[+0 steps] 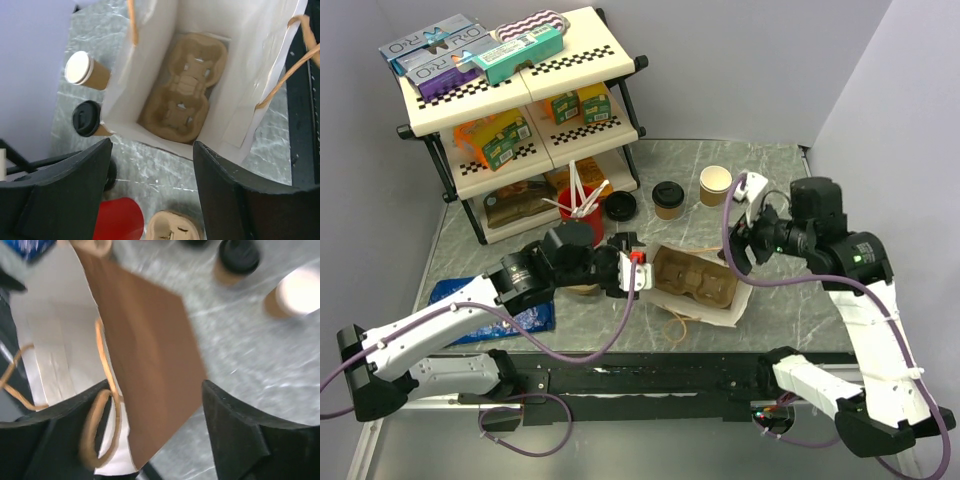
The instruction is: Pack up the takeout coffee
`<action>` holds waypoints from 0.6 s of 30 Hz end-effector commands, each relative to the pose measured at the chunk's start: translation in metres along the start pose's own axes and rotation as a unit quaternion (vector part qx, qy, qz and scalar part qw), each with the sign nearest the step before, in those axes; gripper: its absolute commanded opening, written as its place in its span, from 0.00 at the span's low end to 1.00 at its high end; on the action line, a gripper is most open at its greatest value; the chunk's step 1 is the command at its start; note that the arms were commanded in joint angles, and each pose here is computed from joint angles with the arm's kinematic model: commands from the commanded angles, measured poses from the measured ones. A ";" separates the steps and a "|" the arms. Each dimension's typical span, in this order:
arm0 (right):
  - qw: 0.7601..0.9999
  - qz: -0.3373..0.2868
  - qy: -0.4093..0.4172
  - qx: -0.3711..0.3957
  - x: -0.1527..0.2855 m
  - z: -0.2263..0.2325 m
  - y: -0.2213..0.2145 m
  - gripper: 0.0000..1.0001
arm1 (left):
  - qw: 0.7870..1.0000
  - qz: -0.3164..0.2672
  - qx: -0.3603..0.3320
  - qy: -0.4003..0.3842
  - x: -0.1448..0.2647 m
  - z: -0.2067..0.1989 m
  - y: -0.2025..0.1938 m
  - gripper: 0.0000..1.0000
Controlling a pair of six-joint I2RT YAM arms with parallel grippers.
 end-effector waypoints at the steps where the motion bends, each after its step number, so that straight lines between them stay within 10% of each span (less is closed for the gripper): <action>1: 0.996 -0.079 -0.023 0.020 0.022 0.003 0.038 0.81 | 0.997 -0.021 0.026 0.063 0.014 0.032 0.024 0.72; 18: 0.992 -0.119 -0.027 0.044 0.043 0.011 0.049 0.82 | 0.991 -0.085 0.096 0.024 -0.048 0.110 0.036 0.81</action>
Point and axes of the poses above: each gripper's point midway between its finger pads, its own x axis back along the fingers, its own z axis along the line the jaws close on, y = z × x, the point moved 8 cm from there along x, back along the fingers, and after that the axes turned 14 degrees about -x, right-handed, at the moved point
